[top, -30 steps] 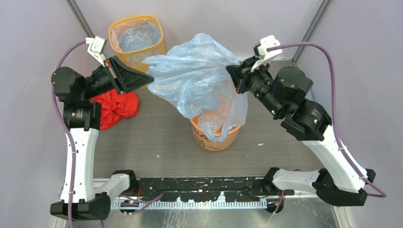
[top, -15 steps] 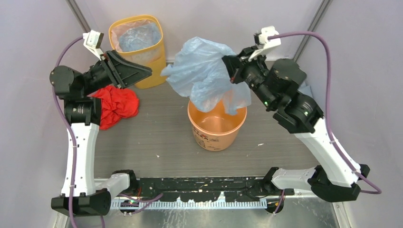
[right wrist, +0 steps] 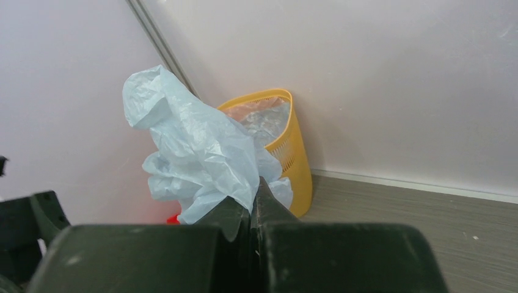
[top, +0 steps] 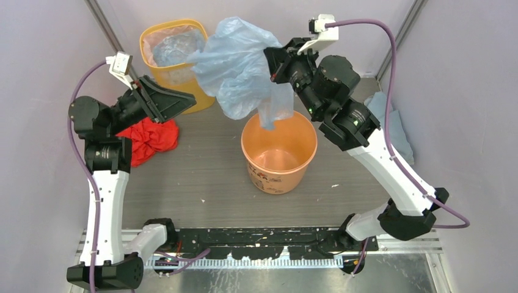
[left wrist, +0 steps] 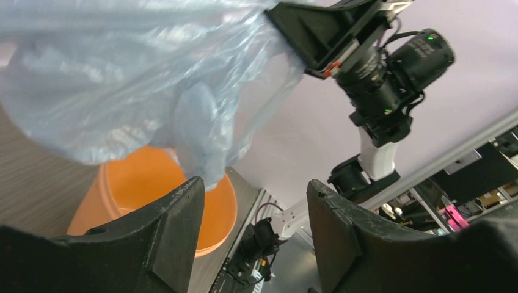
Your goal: Put the trash bags into the trash bin
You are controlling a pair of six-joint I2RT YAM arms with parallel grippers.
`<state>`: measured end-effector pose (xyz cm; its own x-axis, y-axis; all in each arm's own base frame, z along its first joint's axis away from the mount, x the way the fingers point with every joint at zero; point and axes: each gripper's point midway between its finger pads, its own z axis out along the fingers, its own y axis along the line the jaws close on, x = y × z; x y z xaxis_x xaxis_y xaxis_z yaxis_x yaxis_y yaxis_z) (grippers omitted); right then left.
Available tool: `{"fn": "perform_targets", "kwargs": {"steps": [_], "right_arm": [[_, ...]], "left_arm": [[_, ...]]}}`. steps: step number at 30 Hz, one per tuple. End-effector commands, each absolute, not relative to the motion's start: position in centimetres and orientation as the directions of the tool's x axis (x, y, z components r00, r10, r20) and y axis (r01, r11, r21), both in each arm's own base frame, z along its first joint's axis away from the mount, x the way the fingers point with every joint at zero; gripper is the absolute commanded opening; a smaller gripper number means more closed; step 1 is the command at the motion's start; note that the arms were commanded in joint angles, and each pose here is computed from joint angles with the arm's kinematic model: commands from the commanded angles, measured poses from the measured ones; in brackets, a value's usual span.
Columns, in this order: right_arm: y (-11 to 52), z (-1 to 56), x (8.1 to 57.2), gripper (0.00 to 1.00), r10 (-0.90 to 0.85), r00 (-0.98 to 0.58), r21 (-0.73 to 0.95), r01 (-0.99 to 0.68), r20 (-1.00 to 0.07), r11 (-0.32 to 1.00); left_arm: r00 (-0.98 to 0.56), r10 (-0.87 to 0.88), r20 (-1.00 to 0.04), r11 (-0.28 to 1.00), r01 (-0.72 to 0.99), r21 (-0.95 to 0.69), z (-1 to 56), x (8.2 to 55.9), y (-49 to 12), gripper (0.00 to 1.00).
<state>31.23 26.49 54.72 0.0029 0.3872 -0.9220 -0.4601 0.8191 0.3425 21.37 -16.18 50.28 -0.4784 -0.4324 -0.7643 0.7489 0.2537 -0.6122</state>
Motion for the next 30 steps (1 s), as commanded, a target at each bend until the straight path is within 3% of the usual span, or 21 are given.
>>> {"fn": "perform_targets", "kwargs": {"steps": [1, 8, 15, 30], "right_arm": [[25.9, 60.0, 30.9, 0.01, 0.562, 0.081, 0.457, -0.493, -0.823, 0.74], [28.1, 59.2, 32.1, 0.01, 0.608, 0.038, 0.508, -0.511, -0.793, 0.694], [29.7, 58.1, 33.0, 0.01, 0.617, 0.002, 0.526, -0.521, -0.787, 0.673], [33.1, 55.6, 33.1, 0.01, 0.597, -0.086, 0.535, -0.557, -0.798, 0.635]], "left_arm": [[-0.417, -0.457, -0.786, 0.34, 0.735, -0.587, 49.0, 22.6, -15.5, 0.65], [-0.381, -0.457, -0.804, 0.451, 0.679, -0.579, 47.2, 24.6, -14.5, 0.71], [-0.37, -0.452, -0.812, 0.453, 0.689, -0.566, 47.4, 24.7, -14.5, 0.77], [-0.394, -0.445, -0.805, 0.471, 0.661, -0.584, 45.4, 27.3, -14.7, 0.79]]}}
